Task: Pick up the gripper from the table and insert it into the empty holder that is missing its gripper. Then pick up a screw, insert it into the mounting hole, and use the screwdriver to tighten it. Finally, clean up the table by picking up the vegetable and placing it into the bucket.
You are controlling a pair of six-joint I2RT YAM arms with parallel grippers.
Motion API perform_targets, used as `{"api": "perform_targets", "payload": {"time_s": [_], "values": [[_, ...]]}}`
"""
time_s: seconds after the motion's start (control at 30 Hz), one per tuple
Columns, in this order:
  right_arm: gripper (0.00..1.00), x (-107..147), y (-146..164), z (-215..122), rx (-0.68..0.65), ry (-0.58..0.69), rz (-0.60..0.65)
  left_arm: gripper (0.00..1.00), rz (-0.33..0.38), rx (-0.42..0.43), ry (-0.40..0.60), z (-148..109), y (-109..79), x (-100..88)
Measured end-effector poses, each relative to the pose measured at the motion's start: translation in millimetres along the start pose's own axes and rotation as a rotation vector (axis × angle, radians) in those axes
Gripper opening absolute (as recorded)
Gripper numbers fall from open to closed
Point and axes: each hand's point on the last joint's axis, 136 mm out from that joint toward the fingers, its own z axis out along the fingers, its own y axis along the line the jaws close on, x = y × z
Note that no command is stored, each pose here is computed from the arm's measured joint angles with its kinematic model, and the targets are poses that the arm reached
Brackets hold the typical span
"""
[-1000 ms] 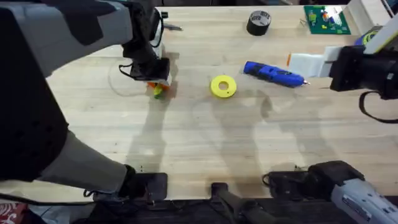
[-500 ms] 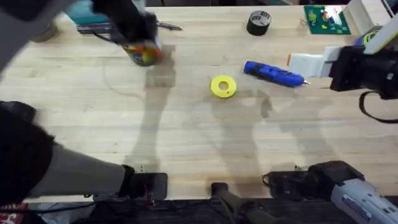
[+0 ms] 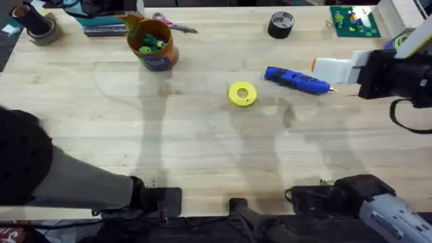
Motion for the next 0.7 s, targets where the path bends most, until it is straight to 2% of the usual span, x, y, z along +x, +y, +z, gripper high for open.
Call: {"api": "perform_targets", "payload": {"time_s": [0.17, 0.23, 0.27, 0.4, 0.43, 0.5, 0.7], "values": [[0.995, -0.1, 0.0, 0.0, 0.000, -0.001, 0.000, 0.028, 0.000, -0.003, 0.045, 20.1, 0.5, 6.8], [0.995, -0.2, 0.0, 0.0, 0.000, -0.001, 0.000, 0.083, 0.004, -0.003, 0.053, 23.6, 0.6, 8.1], [0.995, -0.4, 0.0, 0.0, 0.000, -0.002, 0.000, 0.198, 0.009, -0.003, 0.053, 24.0, 0.6, 8.1], [0.995, -1.2, 0.1, 0.0, -0.001, -0.005, -0.001, 0.851, 0.010, -0.003, 0.049, 23.8, 0.5, 7.1], [0.995, -1.2, 0.1, 0.0, -0.001, -0.005, -0.001, 0.940, 0.007, -0.002, 0.049, 23.8, 0.5, 7.2], [0.995, -1.3, 0.2, 0.0, -0.001, -0.005, -0.001, 0.982, 0.007, -0.003, 0.053, 23.7, 0.6, 8.1], [0.995, -1.9, 0.2, 0.0, -0.001, -0.008, -0.001, 0.985, 0.007, -0.001, 0.065, 13.2, 0.4, 13.1]]}}
